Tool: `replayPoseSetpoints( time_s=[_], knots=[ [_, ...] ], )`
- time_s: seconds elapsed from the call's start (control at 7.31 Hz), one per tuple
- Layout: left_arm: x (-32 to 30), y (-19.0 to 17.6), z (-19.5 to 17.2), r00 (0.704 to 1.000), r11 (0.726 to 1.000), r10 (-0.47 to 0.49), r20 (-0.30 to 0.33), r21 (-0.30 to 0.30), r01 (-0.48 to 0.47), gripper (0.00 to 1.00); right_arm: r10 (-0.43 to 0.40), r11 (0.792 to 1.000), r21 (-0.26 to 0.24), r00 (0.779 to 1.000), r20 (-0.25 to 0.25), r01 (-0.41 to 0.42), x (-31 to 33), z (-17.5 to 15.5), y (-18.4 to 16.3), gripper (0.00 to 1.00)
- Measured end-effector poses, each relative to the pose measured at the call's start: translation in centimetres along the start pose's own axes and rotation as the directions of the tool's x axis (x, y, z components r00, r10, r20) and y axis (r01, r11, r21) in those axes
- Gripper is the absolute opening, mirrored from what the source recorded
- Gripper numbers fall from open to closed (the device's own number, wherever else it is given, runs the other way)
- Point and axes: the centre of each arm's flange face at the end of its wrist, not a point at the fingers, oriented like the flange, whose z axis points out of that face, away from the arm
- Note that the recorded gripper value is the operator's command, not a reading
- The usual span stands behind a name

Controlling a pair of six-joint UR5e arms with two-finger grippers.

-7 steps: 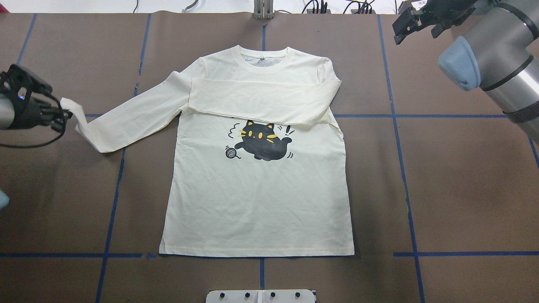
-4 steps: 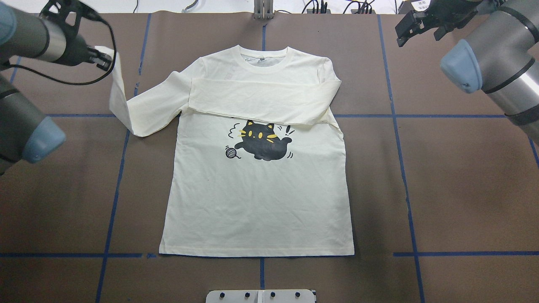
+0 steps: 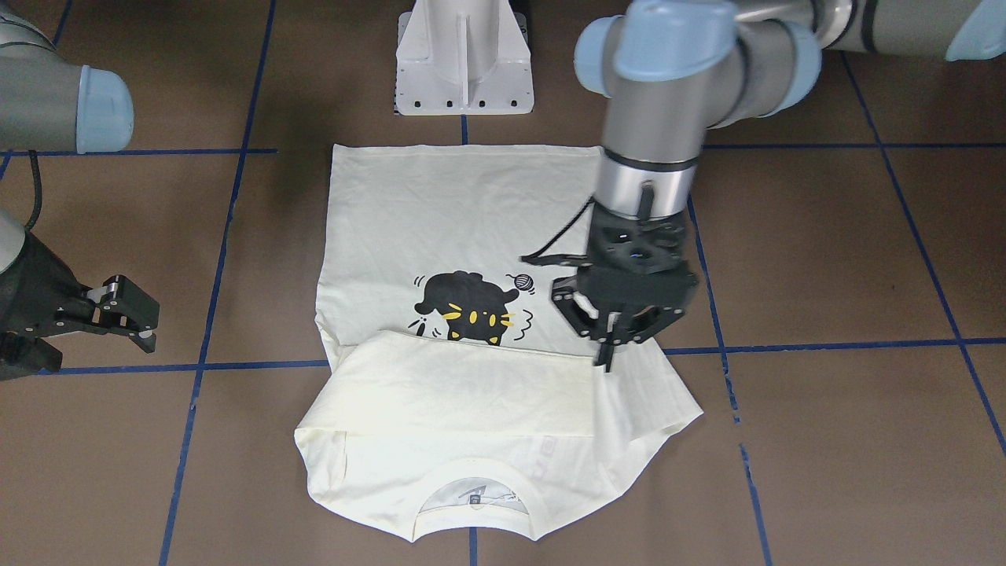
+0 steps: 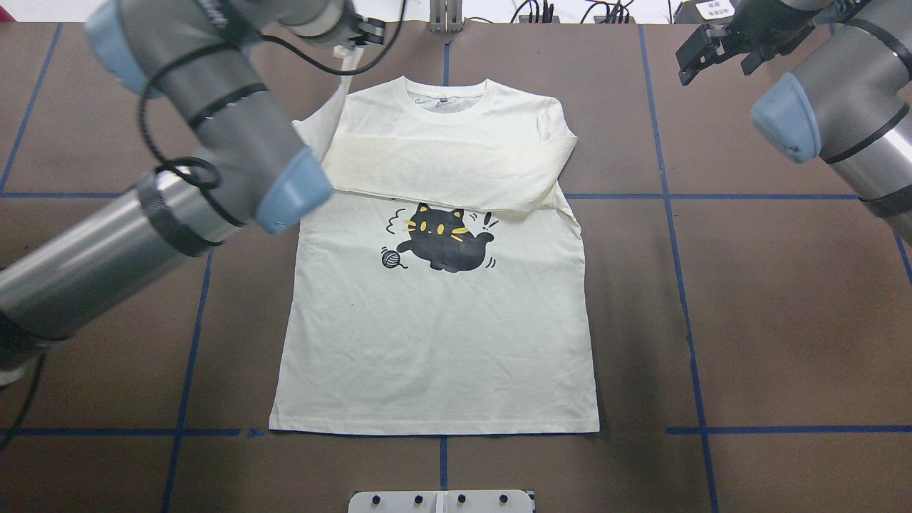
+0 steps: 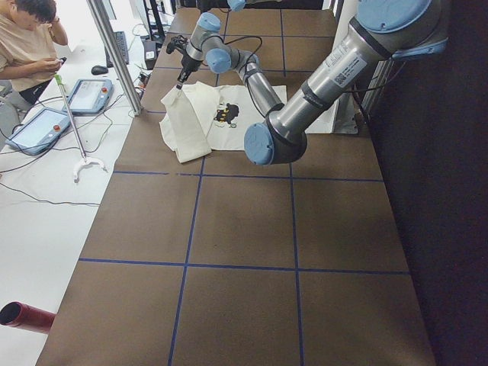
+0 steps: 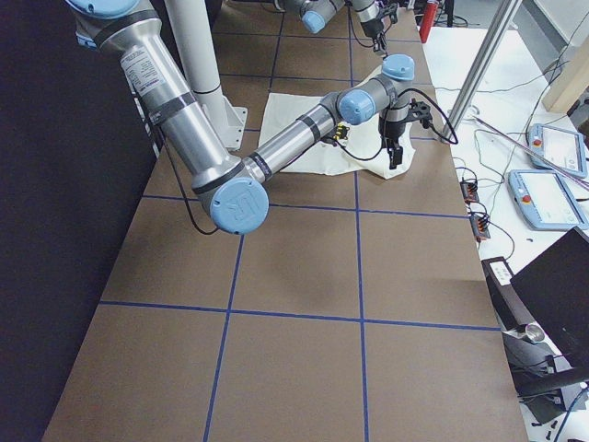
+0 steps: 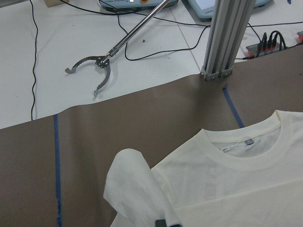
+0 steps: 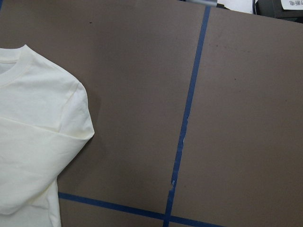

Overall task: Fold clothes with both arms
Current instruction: 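Lift the sleeve with the left gripper and fold it across the shirt, then release the sleeve and raise the left gripper away from the shirt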

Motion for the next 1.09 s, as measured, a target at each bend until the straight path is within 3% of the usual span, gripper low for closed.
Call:
replayPoseSetpoints(
  time_s=[0.27, 0.55, 1.09],
  knots=[
    [10.3, 3.2, 2.5, 0.999, 0.997, -0.003, 0.054, 0.075, -0.001, 0.0, 0.011, 1.0, -0.003, 1.0, -0.005, -0.011, 0.6, 0.2, 0.2, 1.0],
    [15.4, 8.3, 5.6, 0.997, 0.992, 0.039, 0.06, 0.117, -0.046, 0.0, 0.02, 1.0, -0.004, 1.0, -0.008, -0.02, 0.9, 0.3, 0.3, 1.0],
    [21.3, 15.6, 7.3, 0.994, 0.985, 0.106, -0.036, 0.14, -0.1, 0.0, 0.025, 1.0, -0.004, 1.0, -0.009, -0.025, 1.0, 0.3, 0.4, 1.0]
  ],
)
